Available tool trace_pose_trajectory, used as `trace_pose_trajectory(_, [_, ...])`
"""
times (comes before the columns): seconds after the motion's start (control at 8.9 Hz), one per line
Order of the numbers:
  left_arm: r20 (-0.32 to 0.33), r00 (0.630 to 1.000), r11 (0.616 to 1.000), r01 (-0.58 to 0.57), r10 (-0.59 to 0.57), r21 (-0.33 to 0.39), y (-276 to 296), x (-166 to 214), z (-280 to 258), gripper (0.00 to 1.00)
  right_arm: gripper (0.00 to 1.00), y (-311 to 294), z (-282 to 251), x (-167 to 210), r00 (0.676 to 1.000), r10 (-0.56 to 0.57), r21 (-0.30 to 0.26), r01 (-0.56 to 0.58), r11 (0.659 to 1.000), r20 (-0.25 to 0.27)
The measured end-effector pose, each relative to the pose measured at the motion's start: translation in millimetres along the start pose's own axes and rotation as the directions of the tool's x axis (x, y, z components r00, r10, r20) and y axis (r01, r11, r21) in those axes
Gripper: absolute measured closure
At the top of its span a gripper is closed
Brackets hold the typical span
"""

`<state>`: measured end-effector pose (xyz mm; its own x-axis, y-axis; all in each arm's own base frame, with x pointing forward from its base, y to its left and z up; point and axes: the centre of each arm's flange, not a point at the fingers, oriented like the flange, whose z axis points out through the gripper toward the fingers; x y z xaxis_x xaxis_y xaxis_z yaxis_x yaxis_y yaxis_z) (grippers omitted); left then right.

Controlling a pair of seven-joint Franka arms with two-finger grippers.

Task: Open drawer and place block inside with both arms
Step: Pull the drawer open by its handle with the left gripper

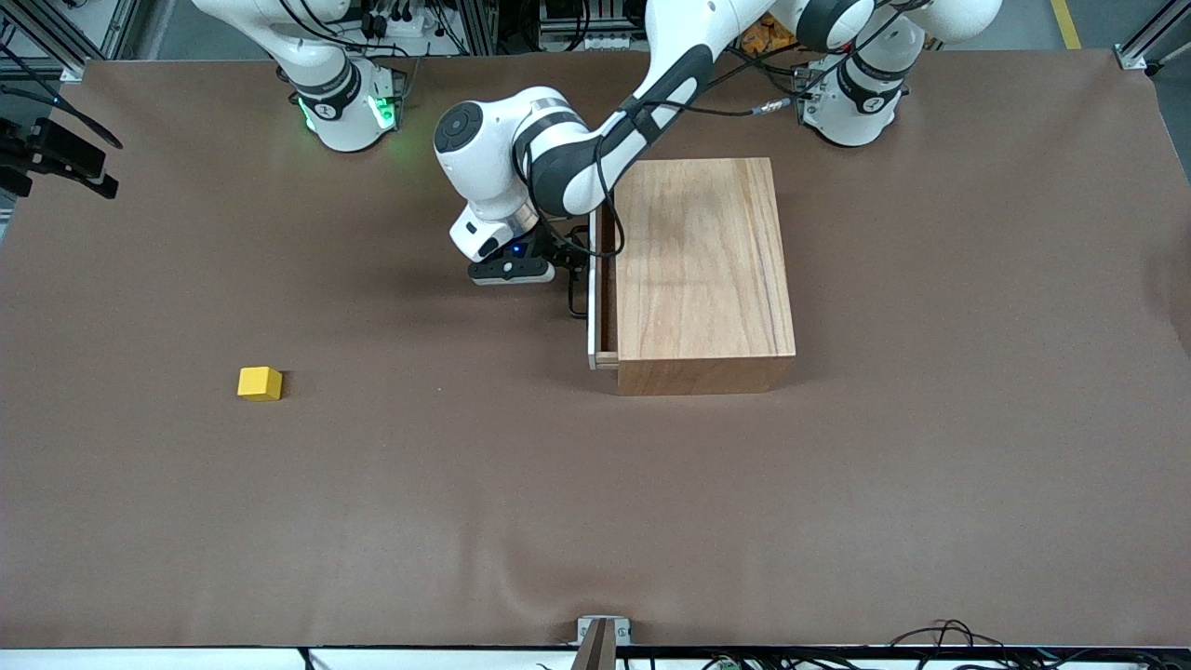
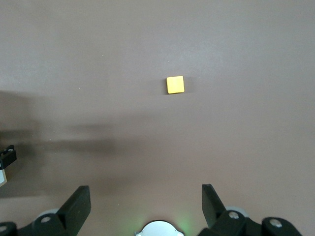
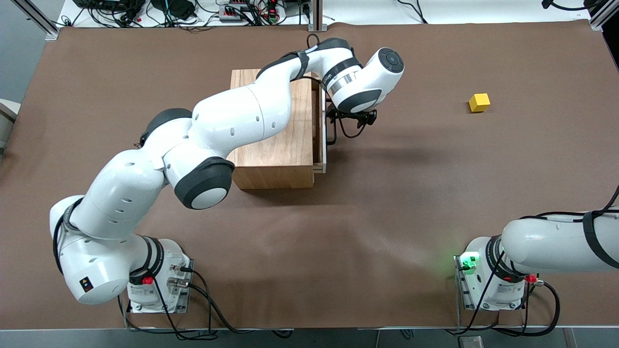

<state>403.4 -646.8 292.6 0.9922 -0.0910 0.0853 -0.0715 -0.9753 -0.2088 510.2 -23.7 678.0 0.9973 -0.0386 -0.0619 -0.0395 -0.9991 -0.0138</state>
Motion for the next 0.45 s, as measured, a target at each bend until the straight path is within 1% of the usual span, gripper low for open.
trace_pose_trajectory(0.22, [-0.019,1.0,1.0,-0.005,0.004,-0.031,5.4,-0.9,-3.8,0.0,0.0,0.0,0.0,0.0,1.0,0.0,0.0,0.0,1.0,0.0])
trace_pose_trajectory(0.45, [-0.03,1.0,0.999,-0.009,0.007,-0.048,8.5,-1.8,-5.8,0.0,0.0,0.0,0.0,0.0,1.0,0.0,0.0,0.0,1.0,0.0])
